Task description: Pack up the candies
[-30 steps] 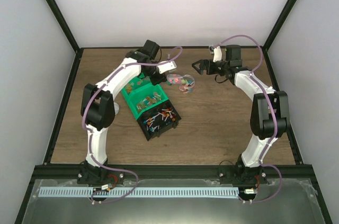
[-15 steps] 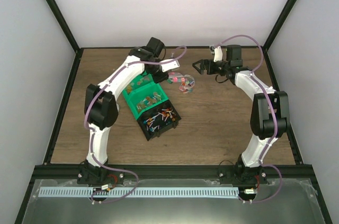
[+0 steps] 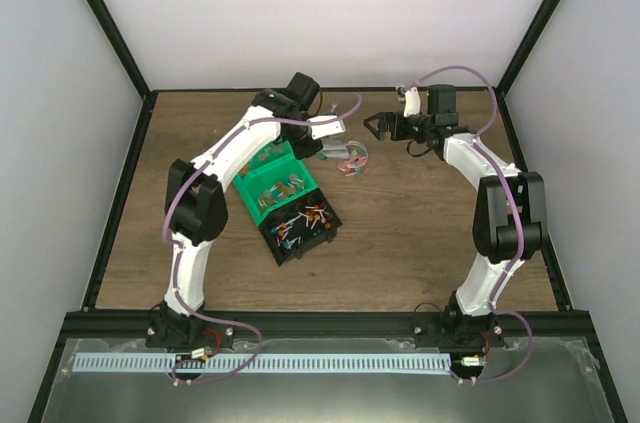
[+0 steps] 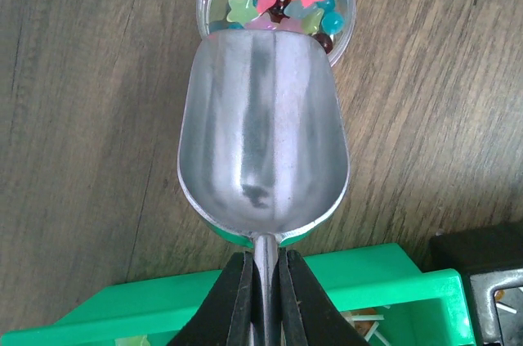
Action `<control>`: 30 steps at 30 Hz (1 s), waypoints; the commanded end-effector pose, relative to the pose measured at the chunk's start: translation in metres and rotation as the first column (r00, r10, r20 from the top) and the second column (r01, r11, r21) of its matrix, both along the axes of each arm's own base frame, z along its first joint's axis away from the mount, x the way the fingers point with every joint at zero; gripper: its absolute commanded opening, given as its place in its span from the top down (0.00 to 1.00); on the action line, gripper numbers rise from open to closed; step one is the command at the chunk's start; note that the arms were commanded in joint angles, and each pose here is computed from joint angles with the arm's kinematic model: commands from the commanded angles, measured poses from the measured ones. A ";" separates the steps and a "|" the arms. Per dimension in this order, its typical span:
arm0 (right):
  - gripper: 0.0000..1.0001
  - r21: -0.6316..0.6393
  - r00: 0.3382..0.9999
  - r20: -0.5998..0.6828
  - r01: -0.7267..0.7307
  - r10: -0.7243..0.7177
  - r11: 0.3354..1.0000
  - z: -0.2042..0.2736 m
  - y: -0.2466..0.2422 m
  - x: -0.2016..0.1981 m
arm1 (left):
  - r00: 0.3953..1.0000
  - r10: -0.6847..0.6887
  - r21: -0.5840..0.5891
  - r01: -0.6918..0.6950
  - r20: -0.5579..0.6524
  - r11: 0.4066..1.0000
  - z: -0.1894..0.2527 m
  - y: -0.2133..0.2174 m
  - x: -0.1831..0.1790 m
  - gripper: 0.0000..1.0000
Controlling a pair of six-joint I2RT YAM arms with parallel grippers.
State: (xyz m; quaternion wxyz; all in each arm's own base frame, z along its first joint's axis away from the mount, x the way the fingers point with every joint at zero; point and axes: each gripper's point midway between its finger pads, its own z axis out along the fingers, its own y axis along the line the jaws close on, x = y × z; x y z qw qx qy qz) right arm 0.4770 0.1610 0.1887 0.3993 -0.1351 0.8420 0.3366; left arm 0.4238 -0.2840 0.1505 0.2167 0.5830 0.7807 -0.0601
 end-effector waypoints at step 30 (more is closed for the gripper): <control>0.00 0.063 0.987 0.088 -0.142 0.136 0.988 0.027 0.012 -0.021 | 0.978 0.210 -0.603 -0.168 -0.001 0.780 0.121 0.081 -0.006 0.96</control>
